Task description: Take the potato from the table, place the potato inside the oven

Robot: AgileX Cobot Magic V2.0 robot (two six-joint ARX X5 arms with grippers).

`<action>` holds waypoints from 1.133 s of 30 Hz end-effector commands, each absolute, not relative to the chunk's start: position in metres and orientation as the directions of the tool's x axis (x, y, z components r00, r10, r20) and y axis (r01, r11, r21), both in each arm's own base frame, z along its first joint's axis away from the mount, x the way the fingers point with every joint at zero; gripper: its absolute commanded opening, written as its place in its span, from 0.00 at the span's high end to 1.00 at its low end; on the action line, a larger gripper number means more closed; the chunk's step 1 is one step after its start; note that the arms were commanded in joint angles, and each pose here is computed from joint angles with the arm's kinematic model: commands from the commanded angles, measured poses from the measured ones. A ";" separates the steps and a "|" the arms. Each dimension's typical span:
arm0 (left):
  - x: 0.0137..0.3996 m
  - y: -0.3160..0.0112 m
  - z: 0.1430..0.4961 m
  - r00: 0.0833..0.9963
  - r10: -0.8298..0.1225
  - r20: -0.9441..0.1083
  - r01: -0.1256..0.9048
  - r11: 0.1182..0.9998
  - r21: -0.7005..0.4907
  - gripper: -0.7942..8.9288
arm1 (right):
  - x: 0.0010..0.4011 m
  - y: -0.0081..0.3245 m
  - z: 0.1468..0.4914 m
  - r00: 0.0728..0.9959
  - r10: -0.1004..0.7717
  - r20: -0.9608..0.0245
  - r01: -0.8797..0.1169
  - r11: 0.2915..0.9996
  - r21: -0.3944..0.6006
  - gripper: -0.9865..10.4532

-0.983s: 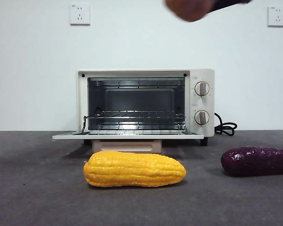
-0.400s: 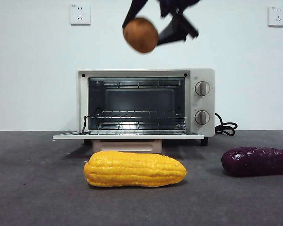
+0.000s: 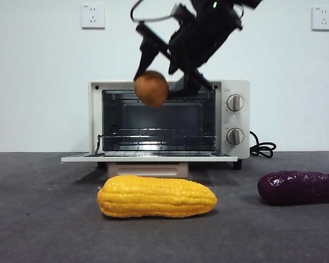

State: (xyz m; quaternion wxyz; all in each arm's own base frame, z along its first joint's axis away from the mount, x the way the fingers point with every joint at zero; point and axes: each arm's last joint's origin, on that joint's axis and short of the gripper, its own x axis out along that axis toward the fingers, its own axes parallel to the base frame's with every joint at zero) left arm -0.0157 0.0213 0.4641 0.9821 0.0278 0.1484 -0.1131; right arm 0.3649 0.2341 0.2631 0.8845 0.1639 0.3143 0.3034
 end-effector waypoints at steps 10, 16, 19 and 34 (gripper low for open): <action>-0.015 0.025 0.464 0.956 -0.090 -0.278 0.129 0.984 0.125 0.92 | 0.404 0.256 0.248 0.711 0.534 -0.457 -0.353 0.833 0.425 0.89; -0.015 0.026 0.464 0.961 -0.051 -0.273 0.095 0.984 0.150 0.92 | 0.404 0.266 0.242 0.747 0.462 -0.478 -0.318 0.879 0.355 0.89; -0.015 0.026 0.464 0.961 -0.051 -0.273 0.095 0.984 0.152 0.92 | 0.404 0.269 0.238 0.761 0.439 -0.479 -0.310 0.893 0.327 0.89; -0.015 0.028 0.464 0.964 -0.017 -0.266 0.068 0.980 0.186 0.92 | 0.413 0.274 0.214 0.804 0.361 -0.473 -0.246 0.926 0.288 0.89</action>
